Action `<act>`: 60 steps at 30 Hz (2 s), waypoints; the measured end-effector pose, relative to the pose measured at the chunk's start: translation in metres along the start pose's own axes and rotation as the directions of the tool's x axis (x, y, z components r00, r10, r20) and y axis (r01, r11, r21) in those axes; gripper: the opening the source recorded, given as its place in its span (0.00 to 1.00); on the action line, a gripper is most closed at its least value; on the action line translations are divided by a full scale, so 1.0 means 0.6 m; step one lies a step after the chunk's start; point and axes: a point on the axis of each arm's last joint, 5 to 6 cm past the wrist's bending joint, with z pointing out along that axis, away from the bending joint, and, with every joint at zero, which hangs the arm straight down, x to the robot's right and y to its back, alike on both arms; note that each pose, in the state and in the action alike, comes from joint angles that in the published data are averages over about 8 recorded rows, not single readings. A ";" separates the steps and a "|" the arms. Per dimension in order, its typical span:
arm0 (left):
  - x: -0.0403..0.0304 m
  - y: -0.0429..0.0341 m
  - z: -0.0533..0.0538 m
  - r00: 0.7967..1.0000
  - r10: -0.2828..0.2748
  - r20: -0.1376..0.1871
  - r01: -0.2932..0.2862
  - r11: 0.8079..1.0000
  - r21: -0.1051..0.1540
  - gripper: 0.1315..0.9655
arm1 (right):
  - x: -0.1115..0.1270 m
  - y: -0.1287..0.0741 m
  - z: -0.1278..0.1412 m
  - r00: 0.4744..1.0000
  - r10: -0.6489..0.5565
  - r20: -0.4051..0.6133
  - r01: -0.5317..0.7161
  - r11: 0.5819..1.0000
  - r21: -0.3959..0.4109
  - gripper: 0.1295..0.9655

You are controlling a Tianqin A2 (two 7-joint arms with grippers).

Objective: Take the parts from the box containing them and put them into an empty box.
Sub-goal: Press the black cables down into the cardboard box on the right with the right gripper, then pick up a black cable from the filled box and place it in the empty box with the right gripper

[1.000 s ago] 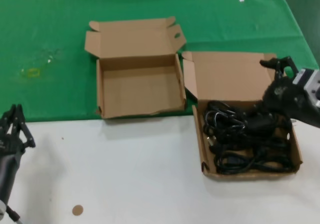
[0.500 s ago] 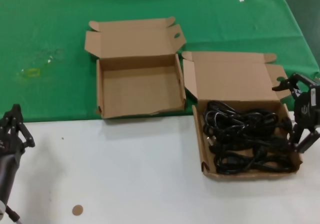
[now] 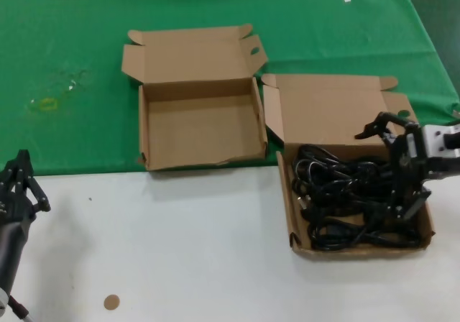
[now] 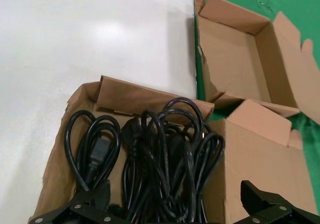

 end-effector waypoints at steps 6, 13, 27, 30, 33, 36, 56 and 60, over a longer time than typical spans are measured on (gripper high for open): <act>0.000 0.000 0.000 1.000 0.000 0.000 0.000 1.000 0.000 0.01 | 0.008 -0.002 0.032 1.000 -0.011 0.020 0.011 1.000 -0.001 0.94; 0.000 0.000 0.000 1.000 0.000 0.000 0.000 1.000 0.000 0.01 | 0.014 -0.002 0.056 0.999 -0.022 0.049 0.023 1.000 -0.015 0.84; 0.000 0.000 0.000 1.000 0.000 0.000 0.000 1.000 0.000 0.01 | 0.017 -0.008 0.067 0.997 -0.039 0.069 0.041 0.999 -0.035 0.51; 0.000 0.000 0.000 1.000 0.000 0.000 0.000 1.000 0.000 0.01 | 0.017 -0.009 0.067 0.997 -0.042 0.070 0.044 0.998 -0.038 0.41; 0.000 0.000 0.000 1.000 0.000 0.000 0.000 1.000 0.000 0.01 | 0.017 -0.009 0.065 0.996 -0.044 0.072 0.047 0.998 -0.041 0.32; 0.000 0.000 0.000 1.000 0.000 0.000 0.000 1.000 0.000 0.01 | 0.017 -0.010 0.061 0.996 -0.046 0.073 0.049 0.998 -0.043 0.32; 0.000 0.000 0.000 1.000 0.000 0.000 0.000 1.000 0.000 0.01 | 0.073 -0.055 0.003 0.996 -0.077 0.039 0.078 0.997 -0.025 0.08; 0.000 0.000 0.000 1.000 0.000 0.000 0.000 1.000 0.000 0.01 | 0.097 -0.078 0.003 0.995 -0.096 0.005 0.096 0.995 -0.003 0.08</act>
